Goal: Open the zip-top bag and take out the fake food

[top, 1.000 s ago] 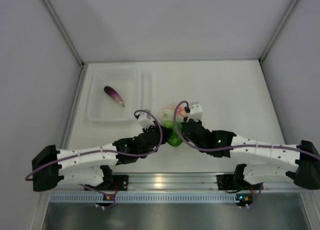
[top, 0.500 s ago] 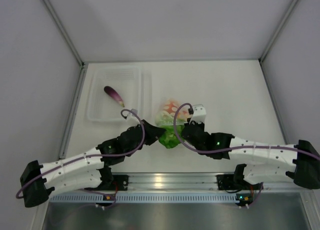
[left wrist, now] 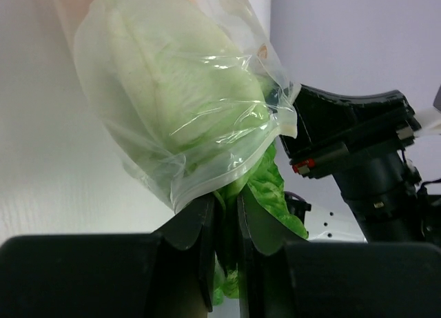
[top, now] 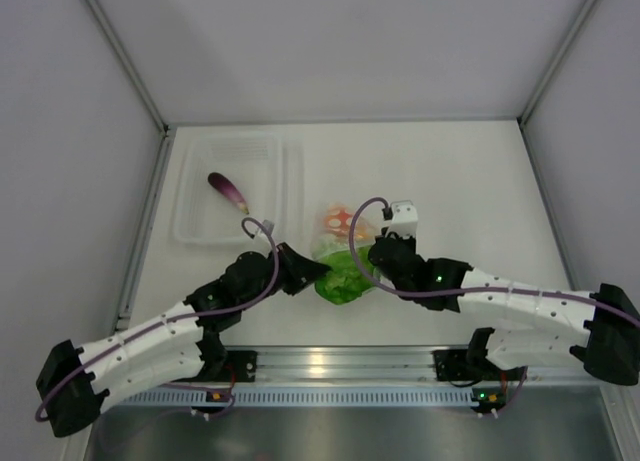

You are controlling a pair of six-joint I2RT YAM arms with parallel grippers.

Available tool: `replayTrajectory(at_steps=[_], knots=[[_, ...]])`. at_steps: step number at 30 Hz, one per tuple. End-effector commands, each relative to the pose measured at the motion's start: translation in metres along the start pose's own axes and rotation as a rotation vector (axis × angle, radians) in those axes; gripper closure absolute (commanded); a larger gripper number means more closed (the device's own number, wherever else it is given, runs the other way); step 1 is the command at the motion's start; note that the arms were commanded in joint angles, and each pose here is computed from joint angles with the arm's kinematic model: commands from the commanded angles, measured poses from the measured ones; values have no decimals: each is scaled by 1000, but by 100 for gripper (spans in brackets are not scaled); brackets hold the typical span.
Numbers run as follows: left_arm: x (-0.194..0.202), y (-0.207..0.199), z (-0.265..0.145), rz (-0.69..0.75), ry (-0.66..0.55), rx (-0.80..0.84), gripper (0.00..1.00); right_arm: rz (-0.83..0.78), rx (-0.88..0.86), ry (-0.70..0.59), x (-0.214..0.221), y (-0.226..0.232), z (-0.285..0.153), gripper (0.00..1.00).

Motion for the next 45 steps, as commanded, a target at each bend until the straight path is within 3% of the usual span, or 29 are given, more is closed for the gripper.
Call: replayTrajectory(at_steps=[1,10,18,23,29,39,44,45], knots=[[-4,-25,-8,35,45,149,100,-21,56,-49,-14,-14,5,100],[11,-38,-1,185,158,399,100,-52,-110,-43,-20,11,2,100],[-24,-25,2,19,-182,340,100,-62,-163,-14,-4,16,-5,100],[-34,-36,-4,33,-259,392,100,-67,-169,4,10,18,-5,100],[-16,-47,-9,91,-112,509,100,-73,-124,-18,5,16,-3,100],[-28,-23,-32,-271,-227,540,100,-25,-125,-44,-3,21,-4,100],[-28,-51,-31,-309,-132,589,100,-27,-102,-52,-1,25,3,100],[-17,-52,-25,-300,-39,569,100,-26,-98,-55,-2,25,3,100]])
Point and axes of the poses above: each gripper's point midway between its finger pads, its own z axis out along the fingers, its own y axis along the line the jaws close on, x = y × z, the point moved 6 cm from there along -z, back along the fingers, and after that the axes turned 4 degrees about z, right-handed, at the moved point
